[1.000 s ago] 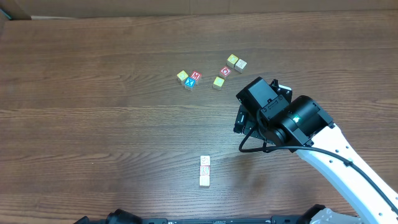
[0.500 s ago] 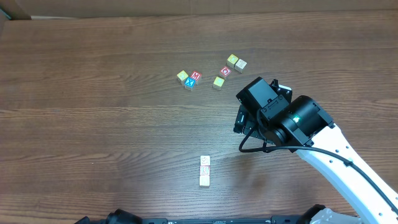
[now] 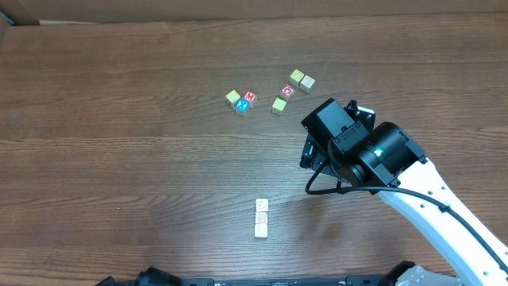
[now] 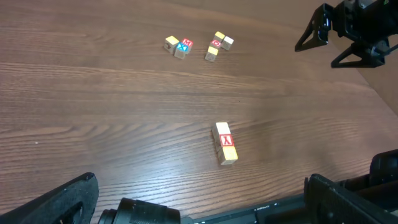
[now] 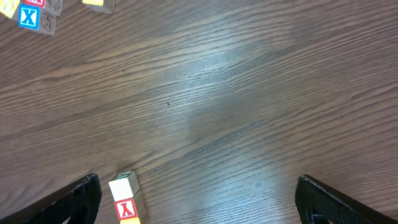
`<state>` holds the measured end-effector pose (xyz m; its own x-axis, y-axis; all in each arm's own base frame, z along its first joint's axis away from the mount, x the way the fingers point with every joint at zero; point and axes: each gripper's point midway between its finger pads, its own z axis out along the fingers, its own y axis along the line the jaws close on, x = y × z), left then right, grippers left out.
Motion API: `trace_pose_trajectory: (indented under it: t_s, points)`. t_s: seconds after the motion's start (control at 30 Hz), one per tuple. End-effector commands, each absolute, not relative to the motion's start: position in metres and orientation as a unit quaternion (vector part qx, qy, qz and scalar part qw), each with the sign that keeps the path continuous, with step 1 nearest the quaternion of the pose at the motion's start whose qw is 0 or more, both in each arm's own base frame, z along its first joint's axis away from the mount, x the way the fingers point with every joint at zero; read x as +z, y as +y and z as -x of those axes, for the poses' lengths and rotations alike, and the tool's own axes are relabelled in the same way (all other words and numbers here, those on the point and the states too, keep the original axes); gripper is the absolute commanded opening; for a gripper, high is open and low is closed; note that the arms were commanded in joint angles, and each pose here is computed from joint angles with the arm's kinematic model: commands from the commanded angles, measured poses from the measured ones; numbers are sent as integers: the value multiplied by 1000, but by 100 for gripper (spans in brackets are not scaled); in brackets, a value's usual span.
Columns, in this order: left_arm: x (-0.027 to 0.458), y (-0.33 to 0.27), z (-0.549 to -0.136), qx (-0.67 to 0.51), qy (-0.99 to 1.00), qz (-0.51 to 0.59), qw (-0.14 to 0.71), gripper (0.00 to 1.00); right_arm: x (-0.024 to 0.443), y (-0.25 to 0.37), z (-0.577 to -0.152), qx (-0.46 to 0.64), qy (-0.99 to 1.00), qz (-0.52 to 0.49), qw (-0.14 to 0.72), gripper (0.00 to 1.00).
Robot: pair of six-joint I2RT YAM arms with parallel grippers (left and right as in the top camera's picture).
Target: Flip 3 blocks
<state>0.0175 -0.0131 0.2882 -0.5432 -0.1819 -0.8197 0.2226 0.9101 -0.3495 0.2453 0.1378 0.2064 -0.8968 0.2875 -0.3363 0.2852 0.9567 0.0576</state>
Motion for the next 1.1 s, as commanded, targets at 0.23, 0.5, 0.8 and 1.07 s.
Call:
trace_pose_trajectory:
  t_s: [0.23,0.5,0.8,1.07]
  points:
    - [289,-15,-15,-220,850,-10,479,100,231,119,-259,-15,956,-162,244,100]
    - [289,-15,-15,-220,850,-10,479,100,304,76,-265,-3,892,-172,419,100]
    - [289,-15,-15,-220,850,-10,479,100,352,1,-215,81,789,-244,558,100]
    - [289,-15,-15,-220,850,-10,479,100,303,-15,-187,145,723,-266,621,100]
